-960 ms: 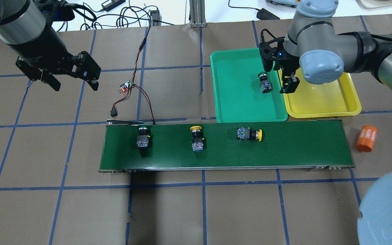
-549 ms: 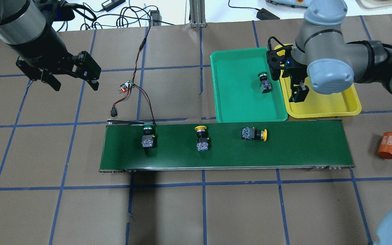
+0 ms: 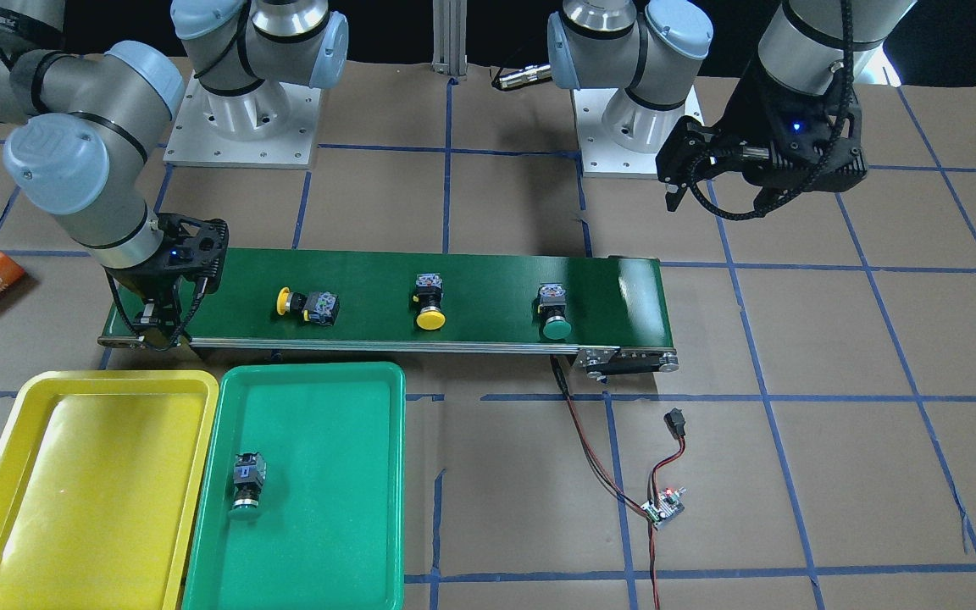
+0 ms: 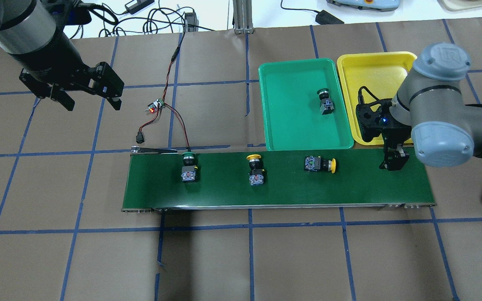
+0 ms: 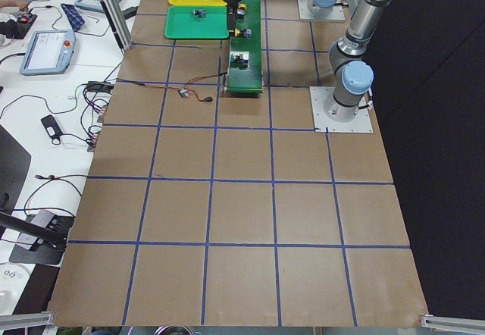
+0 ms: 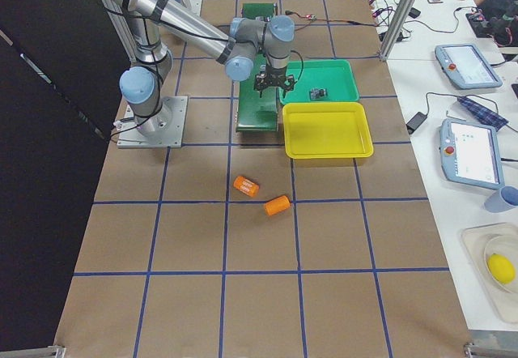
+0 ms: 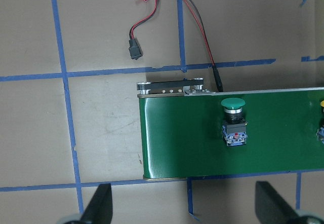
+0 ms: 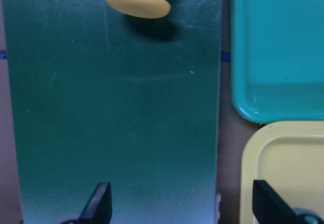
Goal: Sort buttons by color to trays
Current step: 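Move the right gripper back over the belt toward the yellow button, then grasp the yellow-capped button at the belt end with the right gripper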
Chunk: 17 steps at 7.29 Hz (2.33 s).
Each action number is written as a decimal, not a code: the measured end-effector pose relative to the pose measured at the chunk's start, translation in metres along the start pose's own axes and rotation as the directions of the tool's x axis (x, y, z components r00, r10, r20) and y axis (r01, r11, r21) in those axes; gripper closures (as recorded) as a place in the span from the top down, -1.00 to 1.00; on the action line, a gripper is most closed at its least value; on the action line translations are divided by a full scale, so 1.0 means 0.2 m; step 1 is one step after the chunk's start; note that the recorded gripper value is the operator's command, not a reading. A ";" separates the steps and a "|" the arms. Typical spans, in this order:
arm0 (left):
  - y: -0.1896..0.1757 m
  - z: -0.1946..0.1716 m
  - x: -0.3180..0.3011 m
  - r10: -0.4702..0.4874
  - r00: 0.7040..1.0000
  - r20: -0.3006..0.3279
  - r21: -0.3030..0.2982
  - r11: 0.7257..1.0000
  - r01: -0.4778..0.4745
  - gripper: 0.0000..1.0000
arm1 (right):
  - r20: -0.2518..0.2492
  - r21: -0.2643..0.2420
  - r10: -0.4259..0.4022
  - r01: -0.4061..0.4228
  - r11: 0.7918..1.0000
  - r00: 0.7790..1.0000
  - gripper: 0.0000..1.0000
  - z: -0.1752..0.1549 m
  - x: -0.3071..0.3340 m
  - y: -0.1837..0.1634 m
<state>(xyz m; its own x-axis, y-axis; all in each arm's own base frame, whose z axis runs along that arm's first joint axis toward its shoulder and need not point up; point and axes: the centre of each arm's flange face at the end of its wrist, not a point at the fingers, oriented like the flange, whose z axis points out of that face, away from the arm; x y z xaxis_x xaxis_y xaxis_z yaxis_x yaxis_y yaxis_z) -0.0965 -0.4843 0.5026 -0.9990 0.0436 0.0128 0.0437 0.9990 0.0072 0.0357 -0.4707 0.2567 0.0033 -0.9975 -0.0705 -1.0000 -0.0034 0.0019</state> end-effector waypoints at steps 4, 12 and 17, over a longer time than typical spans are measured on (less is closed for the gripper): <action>0.00 0.00 0.00 -0.001 1.000 0.000 0.001 1.000 0.001 1.00 | -0.006 0.025 0.009 -0.008 1.000 1.000 0.93 0.04 -0.18 -0.03; -0.01 0.00 -0.04 -0.015 1.000 0.000 0.002 1.000 0.015 1.00 | -0.038 0.039 0.011 -0.009 0.999 0.999 0.96 0.04 -0.17 -0.05; -0.01 0.01 -0.04 -0.014 1.000 0.000 0.000 1.000 0.014 1.00 | -0.049 0.062 0.014 -0.011 0.998 0.999 0.37 0.06 -0.15 -0.06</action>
<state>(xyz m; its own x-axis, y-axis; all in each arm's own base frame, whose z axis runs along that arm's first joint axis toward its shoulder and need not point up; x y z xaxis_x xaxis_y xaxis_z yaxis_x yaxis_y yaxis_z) -0.0894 -0.4863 0.5014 -0.9995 0.0298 0.0129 0.0299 0.9995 0.0075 0.0469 -0.4391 0.2465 -0.0109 -0.9997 -0.0212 -0.9982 0.0121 -0.0590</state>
